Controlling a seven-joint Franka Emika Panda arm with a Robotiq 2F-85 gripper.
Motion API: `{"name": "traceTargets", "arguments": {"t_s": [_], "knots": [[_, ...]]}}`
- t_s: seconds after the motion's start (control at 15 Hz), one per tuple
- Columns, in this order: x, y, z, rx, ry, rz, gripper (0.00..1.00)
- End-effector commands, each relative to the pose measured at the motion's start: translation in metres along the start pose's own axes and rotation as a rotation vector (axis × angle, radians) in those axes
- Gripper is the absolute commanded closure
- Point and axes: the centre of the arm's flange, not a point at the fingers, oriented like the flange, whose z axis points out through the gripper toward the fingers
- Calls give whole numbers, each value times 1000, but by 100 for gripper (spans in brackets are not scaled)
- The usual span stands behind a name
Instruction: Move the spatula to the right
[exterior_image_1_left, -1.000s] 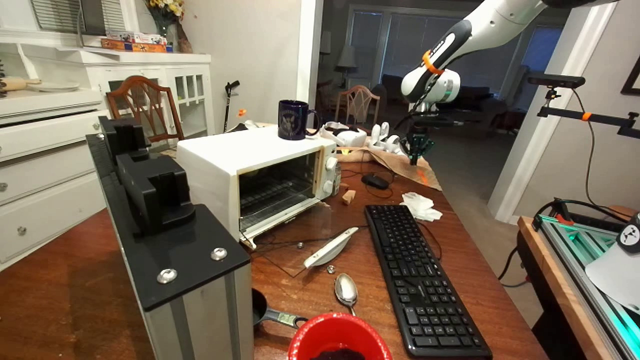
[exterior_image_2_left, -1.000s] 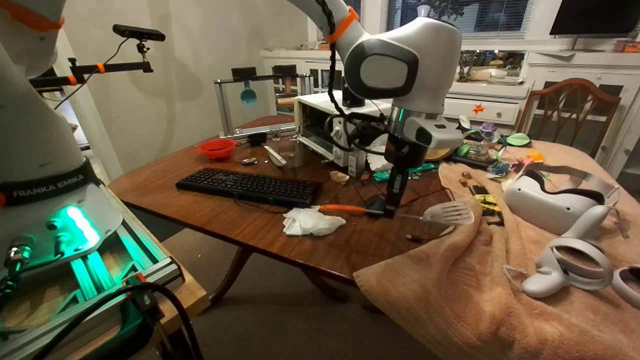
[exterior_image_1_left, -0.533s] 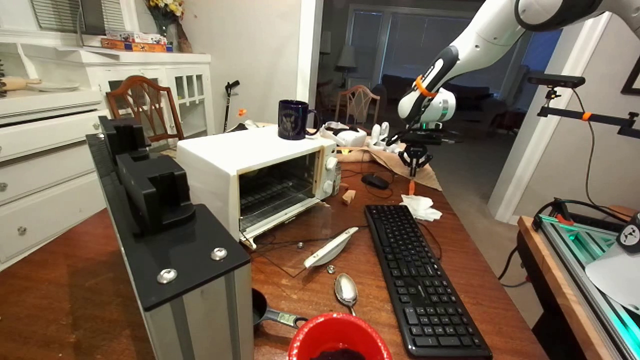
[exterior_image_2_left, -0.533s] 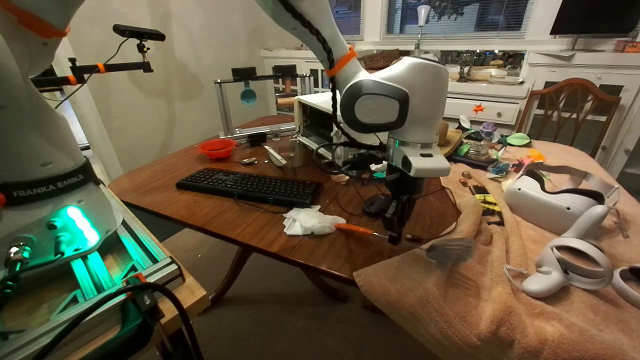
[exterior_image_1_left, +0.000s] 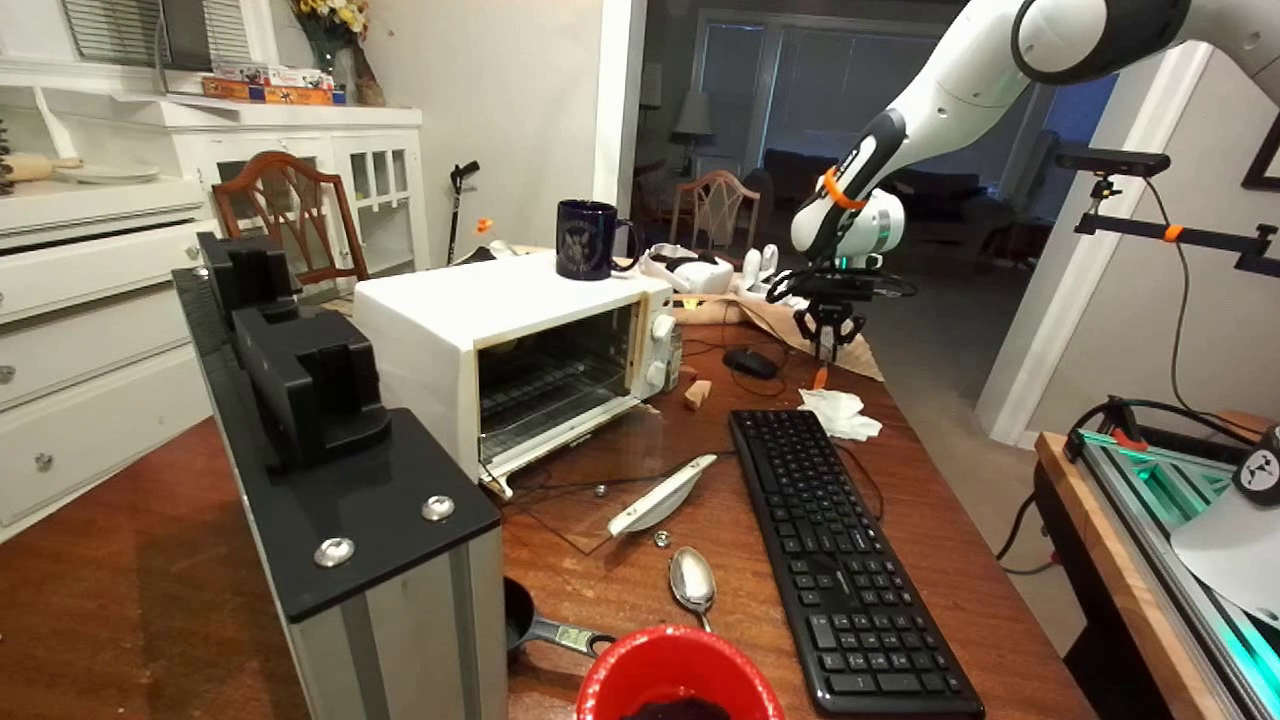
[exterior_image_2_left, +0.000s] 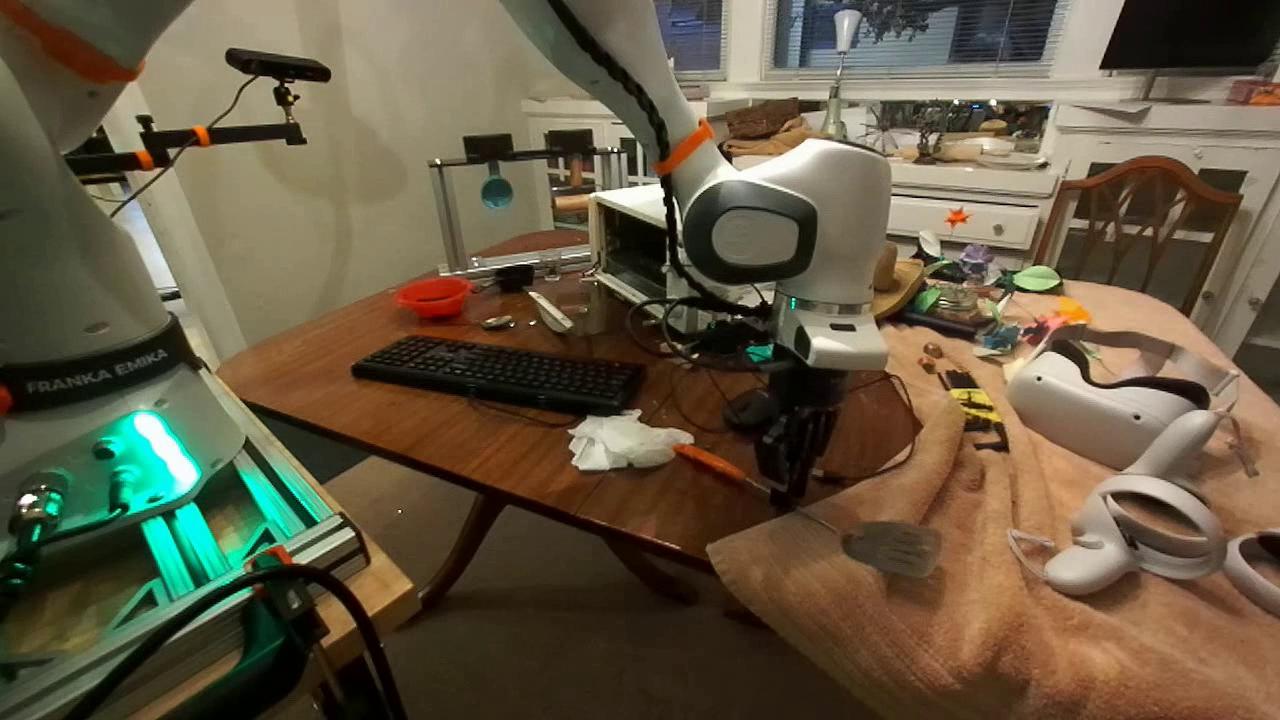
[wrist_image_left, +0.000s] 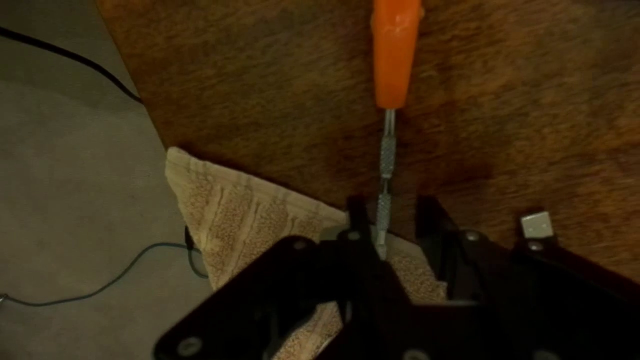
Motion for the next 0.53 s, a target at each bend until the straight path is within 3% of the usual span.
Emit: {"name": "traceTargets", "arguments": {"t_s": [0.0, 0.27, 0.47], "knots": [[-8, -5, -14, 16, 12, -21, 37], [-30, -3, -56, 26, 56, -166, 6], [-56, 6, -100, 37, 102, -348, 0]]}}
